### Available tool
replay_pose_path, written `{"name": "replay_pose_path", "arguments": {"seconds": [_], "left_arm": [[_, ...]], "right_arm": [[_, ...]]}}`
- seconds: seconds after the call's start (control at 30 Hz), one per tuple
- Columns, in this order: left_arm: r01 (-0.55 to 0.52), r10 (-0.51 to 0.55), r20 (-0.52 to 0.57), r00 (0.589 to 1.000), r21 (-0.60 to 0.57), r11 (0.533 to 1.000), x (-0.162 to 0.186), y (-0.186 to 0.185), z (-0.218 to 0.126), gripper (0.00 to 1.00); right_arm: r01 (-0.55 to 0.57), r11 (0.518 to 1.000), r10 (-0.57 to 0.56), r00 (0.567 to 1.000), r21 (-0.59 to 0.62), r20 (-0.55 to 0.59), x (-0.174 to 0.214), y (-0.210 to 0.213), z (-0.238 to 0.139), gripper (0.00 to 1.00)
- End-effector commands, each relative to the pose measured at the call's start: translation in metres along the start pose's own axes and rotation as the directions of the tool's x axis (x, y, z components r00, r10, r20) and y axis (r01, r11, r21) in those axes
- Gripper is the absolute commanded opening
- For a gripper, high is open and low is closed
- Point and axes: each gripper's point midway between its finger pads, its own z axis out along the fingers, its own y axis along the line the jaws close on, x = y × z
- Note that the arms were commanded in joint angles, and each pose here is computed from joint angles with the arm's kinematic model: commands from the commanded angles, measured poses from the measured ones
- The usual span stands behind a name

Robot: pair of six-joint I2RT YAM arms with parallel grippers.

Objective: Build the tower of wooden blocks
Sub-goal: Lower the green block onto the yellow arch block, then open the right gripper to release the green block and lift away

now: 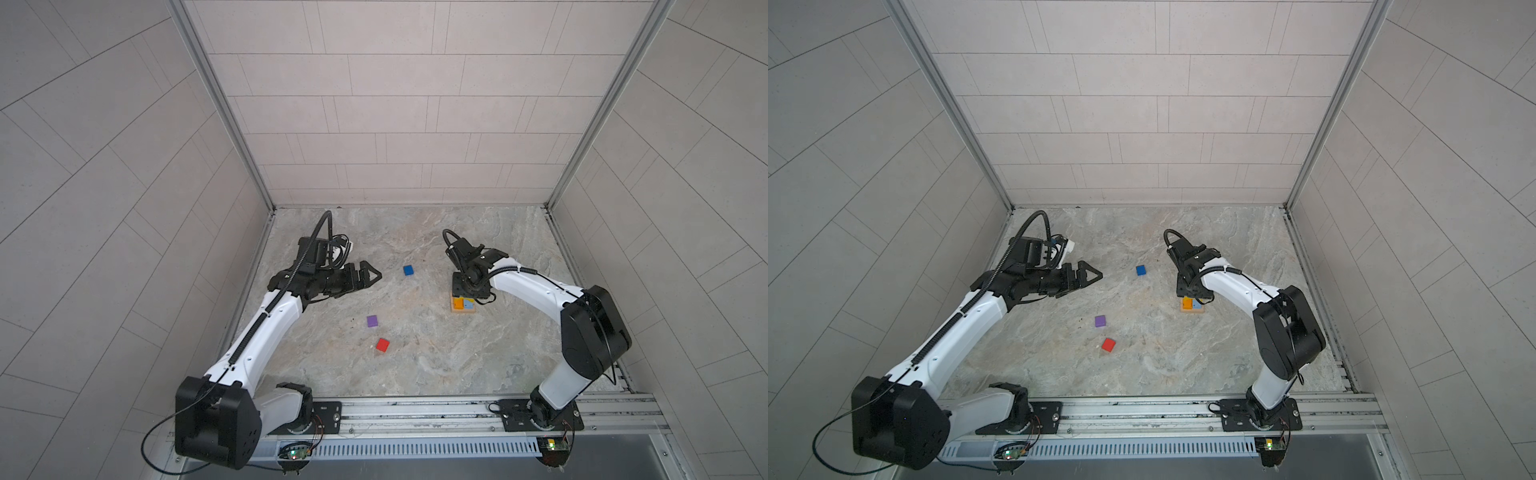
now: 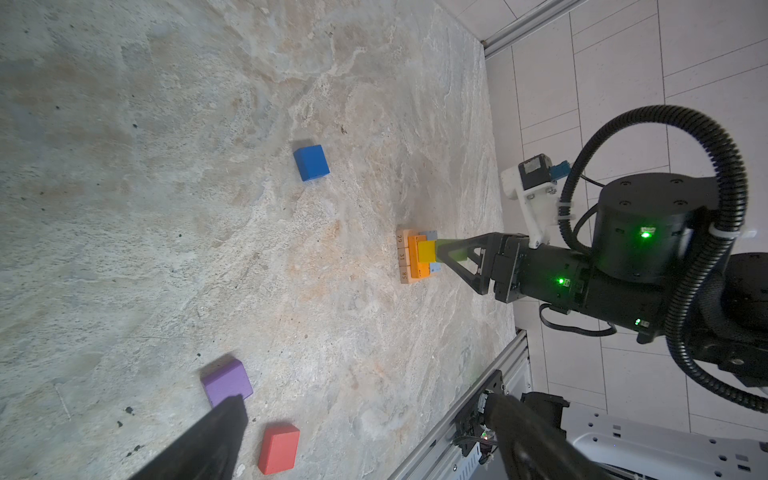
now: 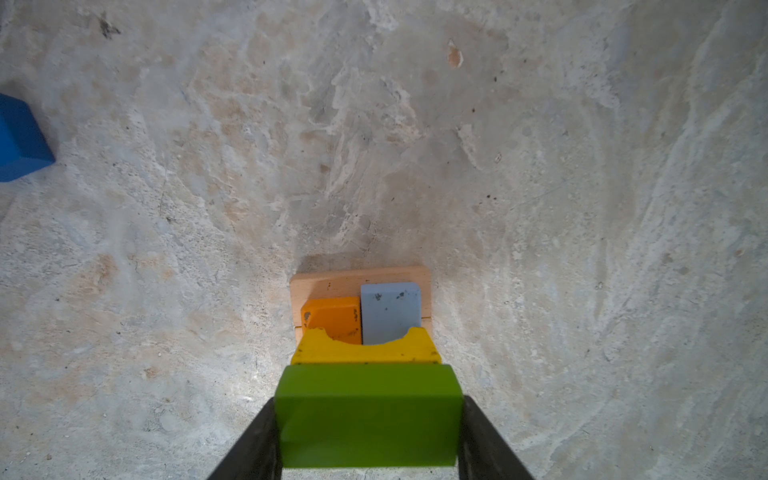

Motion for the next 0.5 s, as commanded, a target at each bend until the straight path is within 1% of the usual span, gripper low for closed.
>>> {"name": "replay_pose_path", "arguments": {"seconds": [0.0, 0.1, 0.27, 0.47], "left_arm": [[0.003, -0.003, 0.001, 1.000, -0.002, 1.000, 0.0004, 0.0029, 0.0006, 1.00], [0.004, -0.004, 0.001, 1.000, -0.002, 1.000, 0.0003, 0.0031, 0.0007, 1.00], [0.002, -0.002, 0.002, 1.000, -0.003, 1.000, 0.0003, 0.0029, 0.0005, 1.00], [0.003, -0.003, 0.002, 1.000, -0.003, 1.000, 0.0002, 0.0030, 0.0004, 1.00]], "right_arm": [[0.000, 1.000, 0.001, 1.000, 0.030, -0.018, 0.0053, -0.0075, 0.0049, 0.43], [0.002, 1.000, -0.001, 1.000, 0.026, -0.015, 0.0044, -0.0067, 0.0044, 0.52], [0.003, 1.000, -0.003, 1.000, 0.019, -0.013, 0.0034, -0.0054, 0.0024, 0.61], [0.013, 1.000, -0.013, 1.000, 0.002, -0.010, 0.0018, -0.0027, -0.0011, 0.78]]}}
